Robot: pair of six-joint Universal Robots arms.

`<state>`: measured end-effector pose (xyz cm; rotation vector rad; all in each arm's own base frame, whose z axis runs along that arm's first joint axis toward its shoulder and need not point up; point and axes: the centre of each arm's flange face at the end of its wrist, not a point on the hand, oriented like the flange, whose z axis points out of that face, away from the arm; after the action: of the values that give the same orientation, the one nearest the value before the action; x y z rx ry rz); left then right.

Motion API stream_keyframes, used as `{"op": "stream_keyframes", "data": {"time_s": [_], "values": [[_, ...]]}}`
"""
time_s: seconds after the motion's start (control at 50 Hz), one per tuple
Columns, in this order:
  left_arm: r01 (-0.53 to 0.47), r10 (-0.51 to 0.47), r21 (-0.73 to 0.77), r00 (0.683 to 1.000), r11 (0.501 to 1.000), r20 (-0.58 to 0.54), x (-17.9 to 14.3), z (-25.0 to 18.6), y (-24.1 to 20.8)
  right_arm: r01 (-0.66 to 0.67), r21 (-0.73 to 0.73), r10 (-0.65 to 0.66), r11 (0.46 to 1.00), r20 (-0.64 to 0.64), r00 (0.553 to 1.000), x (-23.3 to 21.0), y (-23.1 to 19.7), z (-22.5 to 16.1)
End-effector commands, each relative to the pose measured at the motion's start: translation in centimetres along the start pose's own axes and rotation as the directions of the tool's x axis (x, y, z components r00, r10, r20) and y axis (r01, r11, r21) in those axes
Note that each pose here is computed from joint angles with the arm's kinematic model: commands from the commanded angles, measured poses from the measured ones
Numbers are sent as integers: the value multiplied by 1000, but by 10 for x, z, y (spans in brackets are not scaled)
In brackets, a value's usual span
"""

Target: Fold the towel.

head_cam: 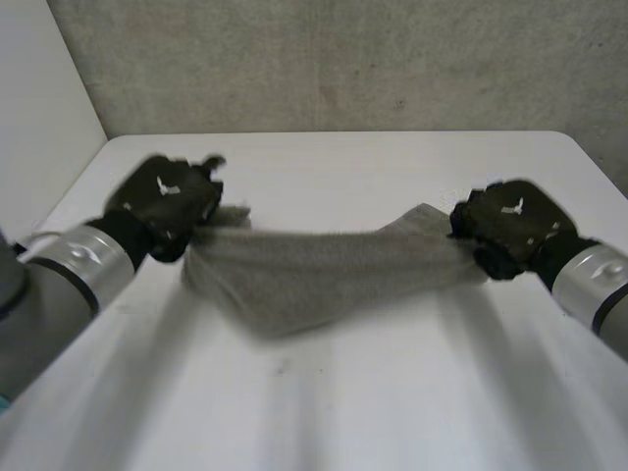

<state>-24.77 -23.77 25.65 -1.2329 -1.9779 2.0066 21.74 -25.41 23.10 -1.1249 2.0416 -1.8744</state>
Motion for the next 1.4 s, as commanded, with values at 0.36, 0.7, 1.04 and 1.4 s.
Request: {"op": "stream_keyframes", "data": {"time_s": [0.36, 0.7, 1.04, 1.4], "values": [[216, -224, 83, 968, 973, 112, -34, -20, -58, 32, -65, -27, 997, 87, 996, 22, -81, -24], [199, -242, 209, 948, 958, 205, -64, 104, -53, 17, 204, 11, 979, -138, 990, 55, -84, 89], [248, -436, 497, 846, 831, 307, -99, 54, -125, 80, 534, 82, 842, -273, 959, 73, -150, 39], [418, -391, -105, 896, 902, 212, 26, 26, 51, 43, -290, 6, 956, 169, 986, -39, 55, 30]]}}
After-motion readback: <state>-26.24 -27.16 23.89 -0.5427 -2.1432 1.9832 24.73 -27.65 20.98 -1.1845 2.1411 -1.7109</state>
